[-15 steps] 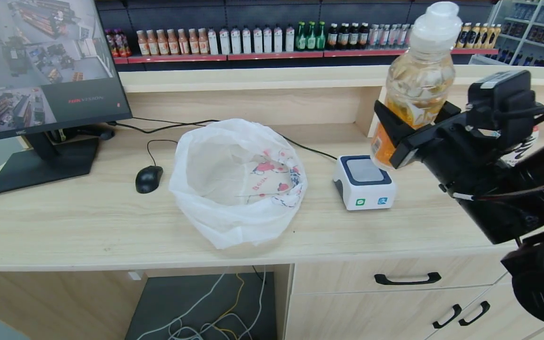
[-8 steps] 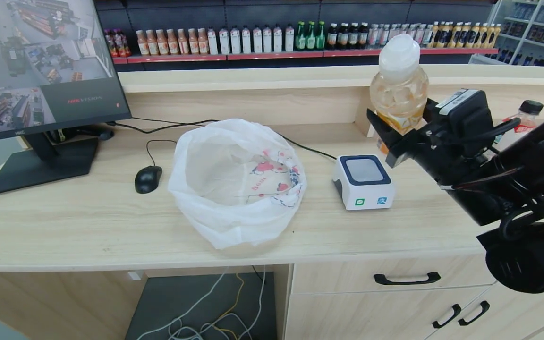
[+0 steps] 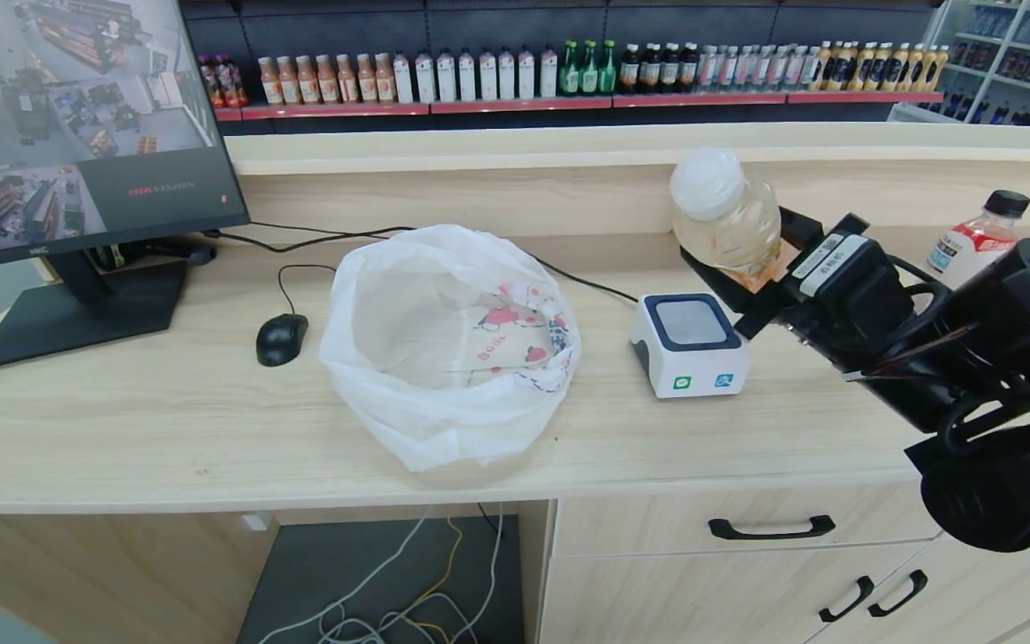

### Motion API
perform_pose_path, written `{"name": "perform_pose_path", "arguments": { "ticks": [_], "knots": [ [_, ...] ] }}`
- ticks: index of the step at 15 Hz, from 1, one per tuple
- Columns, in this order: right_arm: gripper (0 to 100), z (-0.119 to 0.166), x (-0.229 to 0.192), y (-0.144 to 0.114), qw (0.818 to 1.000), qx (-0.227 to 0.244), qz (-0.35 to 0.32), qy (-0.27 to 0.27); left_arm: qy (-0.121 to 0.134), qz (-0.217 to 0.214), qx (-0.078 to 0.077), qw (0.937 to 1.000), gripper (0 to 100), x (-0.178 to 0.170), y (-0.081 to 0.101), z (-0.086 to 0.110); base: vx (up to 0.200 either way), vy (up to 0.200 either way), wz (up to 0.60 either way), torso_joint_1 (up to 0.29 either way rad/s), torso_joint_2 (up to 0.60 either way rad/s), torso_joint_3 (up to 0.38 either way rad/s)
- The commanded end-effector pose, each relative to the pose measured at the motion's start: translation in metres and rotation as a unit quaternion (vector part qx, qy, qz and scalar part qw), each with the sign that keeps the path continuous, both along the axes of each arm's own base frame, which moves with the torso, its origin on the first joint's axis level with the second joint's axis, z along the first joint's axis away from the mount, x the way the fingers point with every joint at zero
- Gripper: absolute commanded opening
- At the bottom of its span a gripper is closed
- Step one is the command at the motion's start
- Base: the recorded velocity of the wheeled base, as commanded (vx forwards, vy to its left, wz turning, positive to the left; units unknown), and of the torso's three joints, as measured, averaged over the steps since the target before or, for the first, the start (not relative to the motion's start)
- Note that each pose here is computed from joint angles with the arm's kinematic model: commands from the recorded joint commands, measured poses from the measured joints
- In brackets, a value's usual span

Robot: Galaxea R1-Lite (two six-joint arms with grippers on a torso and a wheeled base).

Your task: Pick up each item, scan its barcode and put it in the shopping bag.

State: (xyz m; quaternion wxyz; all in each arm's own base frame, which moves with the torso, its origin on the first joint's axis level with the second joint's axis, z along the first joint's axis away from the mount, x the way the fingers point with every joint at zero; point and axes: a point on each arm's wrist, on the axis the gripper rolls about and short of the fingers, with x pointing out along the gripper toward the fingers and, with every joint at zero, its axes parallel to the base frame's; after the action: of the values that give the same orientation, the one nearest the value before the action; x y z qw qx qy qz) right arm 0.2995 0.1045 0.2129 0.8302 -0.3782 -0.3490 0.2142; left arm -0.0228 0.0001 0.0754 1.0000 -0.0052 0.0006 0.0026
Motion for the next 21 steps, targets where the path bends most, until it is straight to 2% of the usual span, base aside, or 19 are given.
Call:
{"name": "perform_pose_path", "arguments": {
  "ticks": [1,4,7,13,17,18,21],
  "knots": [
    [0,-0.004,0.003,0.001,1.000,-0.011,0.002,-0.001,0.000,0.001,0.000,1.0000,100,0.000,0.000,0.000,0.000,0.000,0.00,0.000,0.00,0.000],
    [0,-0.014,0.012,0.004,0.999,-0.042,0.033,-0.006,-0.001,0.001,0.000,1.0000,100,0.000,0.000,0.000,0.000,0.000,0.00,0.000,0.00,0.000],
    [0,-0.010,0.024,0.004,0.996,-0.064,0.060,-0.036,0.000,0.001,0.000,1.0000,100,0.000,0.000,0.000,0.000,0.000,0.00,0.000,0.00,0.000],
    [0,-0.028,0.031,-0.009,0.985,-0.134,0.089,-0.059,0.000,0.001,0.000,1.0000,100,0.000,0.000,0.000,0.000,0.000,0.00,0.000,0.00,0.000],
    [0,-0.034,0.036,-0.008,0.980,-0.153,0.103,-0.071,0.000,0.001,0.000,1.0000,100,0.000,0.000,0.000,0.000,0.000,0.00,0.000,0.00,0.000],
    [0,-0.027,0.035,-0.007,0.979,-0.153,0.103,-0.086,0.000,0.001,0.000,1.0000,100,0.000,0.000,0.000,0.000,0.000,0.00,0.000,0.00,0.000],
    [0,-0.040,0.038,-0.008,0.978,-0.165,0.101,-0.076,-0.001,0.001,0.000,1.0000,100,0.000,0.000,0.000,0.000,0.000,0.00,0.000,0.00,0.000]
  ]
}}
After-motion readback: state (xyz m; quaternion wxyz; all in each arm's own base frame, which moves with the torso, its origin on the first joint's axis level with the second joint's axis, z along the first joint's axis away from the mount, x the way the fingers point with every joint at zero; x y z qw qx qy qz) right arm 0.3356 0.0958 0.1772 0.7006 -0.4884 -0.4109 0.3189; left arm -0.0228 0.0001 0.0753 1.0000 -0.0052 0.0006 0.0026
